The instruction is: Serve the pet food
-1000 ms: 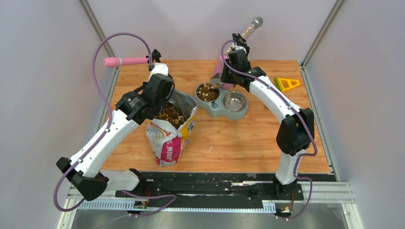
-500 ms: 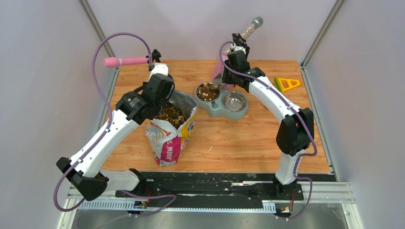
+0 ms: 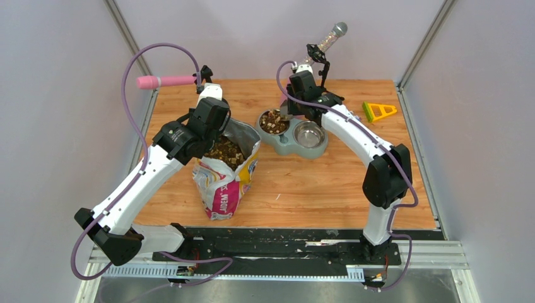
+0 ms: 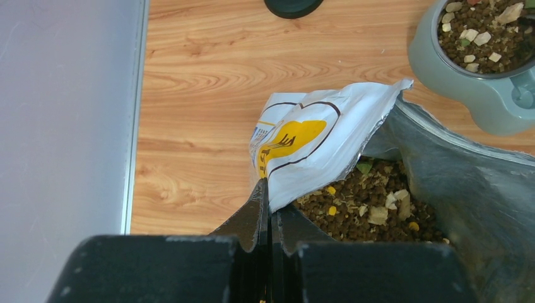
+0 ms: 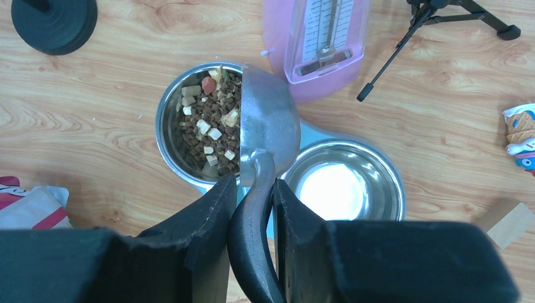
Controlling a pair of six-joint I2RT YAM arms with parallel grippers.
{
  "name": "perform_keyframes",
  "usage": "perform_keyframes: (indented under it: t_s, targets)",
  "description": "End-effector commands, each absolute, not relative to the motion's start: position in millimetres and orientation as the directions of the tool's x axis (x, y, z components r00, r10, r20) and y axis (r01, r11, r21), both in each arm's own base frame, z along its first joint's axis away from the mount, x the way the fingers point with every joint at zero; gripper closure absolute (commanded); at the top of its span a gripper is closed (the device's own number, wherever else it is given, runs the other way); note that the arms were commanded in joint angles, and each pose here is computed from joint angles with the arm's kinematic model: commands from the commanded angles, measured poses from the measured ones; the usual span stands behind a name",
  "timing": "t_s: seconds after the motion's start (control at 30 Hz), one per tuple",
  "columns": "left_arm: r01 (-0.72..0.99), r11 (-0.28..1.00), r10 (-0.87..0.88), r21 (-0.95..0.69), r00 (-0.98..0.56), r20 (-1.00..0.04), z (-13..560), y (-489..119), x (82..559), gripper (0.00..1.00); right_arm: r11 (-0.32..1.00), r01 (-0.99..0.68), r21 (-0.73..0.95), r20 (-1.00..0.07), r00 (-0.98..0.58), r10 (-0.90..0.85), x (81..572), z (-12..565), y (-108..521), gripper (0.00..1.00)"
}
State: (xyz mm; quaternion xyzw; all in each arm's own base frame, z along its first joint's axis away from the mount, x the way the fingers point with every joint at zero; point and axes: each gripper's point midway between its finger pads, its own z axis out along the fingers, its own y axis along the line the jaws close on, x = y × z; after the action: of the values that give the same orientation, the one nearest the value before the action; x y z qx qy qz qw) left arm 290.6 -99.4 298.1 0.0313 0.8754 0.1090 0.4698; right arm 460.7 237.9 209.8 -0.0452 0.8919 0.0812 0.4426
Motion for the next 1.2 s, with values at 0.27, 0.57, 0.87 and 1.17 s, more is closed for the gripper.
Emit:
perform_keyframes:
  t_s: [0.27,0.57,0.87,1.17]
  targets:
    - [-0.098,0.991,0.042,0.087,-0.394,-0.918,346,-102,299,1.0,0.983,-0.145,0.109,-0.882,-0.471,0.029,454,275,228,1.0]
    - [-0.097,0.991,0.042,0.087,-0.395,-0.918,346,-102,300,1.0,0.962,-0.241,0.126,-0.876,-0.482,-0.006,445,273,241,1.0]
    - [-0.094,0.992,0.045,0.089,-0.397,-0.917,345,-103,300,1.0,0.97,-0.213,0.117,-0.857,-0.516,-0.01,441,270,238,1.0]
    - [-0.087,0.993,0.042,0.084,-0.4,-0.915,344,-105,300,1.0,0.966,-0.198,0.168,-0.869,-0.492,0.05,427,282,226,1.0]
